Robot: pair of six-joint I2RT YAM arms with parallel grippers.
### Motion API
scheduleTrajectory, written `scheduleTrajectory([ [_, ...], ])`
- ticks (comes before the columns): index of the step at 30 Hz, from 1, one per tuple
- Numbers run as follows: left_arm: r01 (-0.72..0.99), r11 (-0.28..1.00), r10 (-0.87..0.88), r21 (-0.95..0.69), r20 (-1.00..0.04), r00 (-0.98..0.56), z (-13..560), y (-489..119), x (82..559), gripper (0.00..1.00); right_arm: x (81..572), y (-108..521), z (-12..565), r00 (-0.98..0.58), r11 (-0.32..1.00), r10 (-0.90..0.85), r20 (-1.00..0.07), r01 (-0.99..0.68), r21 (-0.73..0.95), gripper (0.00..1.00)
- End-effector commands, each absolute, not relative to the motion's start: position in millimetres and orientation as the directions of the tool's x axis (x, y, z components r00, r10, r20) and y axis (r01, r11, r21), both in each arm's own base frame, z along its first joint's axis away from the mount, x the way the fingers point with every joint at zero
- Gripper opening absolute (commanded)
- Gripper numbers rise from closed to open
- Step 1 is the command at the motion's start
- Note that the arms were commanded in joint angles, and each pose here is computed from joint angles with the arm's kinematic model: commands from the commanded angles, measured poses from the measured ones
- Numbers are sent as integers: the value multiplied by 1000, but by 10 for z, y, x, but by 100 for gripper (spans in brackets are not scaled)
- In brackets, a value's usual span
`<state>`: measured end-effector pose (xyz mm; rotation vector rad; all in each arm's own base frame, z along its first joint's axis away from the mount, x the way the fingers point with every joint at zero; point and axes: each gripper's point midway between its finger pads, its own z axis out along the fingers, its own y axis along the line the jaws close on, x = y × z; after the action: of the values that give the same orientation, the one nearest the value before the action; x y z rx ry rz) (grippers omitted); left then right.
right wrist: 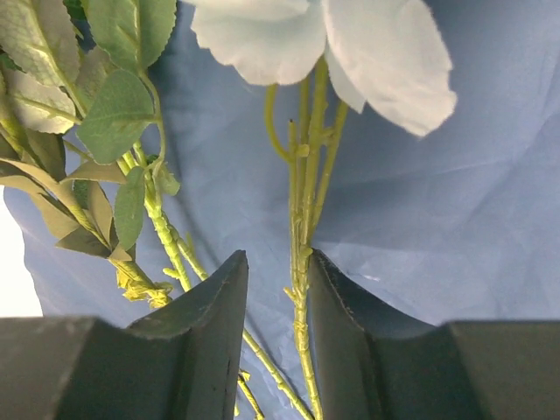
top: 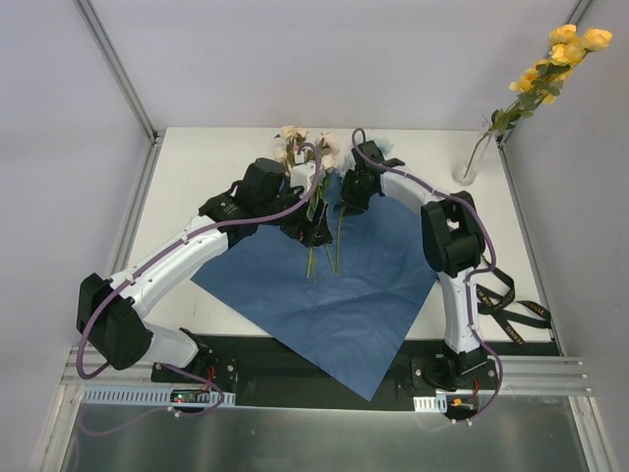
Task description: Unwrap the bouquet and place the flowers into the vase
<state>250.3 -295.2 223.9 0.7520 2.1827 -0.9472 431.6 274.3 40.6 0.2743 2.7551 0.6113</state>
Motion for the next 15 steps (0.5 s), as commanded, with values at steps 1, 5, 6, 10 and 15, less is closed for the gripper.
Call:
scheduleTrajectory([
  [1,712,568,261,-412,-730,-631,2192,-2965,2502,81,4391,2851,566,-923,871,264,-279,104,480,36],
  [5,712,566,263,-416,-727,-634,2180,-2977,2498,81,4381,2825,553,-923,875,262,-282,104,473,37],
  [6,711,566,264,-417,-725,-636,2172,-2976,2497,81,4379,2811,556,-922,878,261,-286,103,468,38],
  [10,709,563,267,-425,-718,-643,2150,-2990,2495,81,4380,2786,522,-922,886,250,-294,96,454,39],
  [15,703,564,271,-433,-707,-653,2109,-3002,2496,79,4380,2796,465,-927,885,243,-287,91,456,38],
])
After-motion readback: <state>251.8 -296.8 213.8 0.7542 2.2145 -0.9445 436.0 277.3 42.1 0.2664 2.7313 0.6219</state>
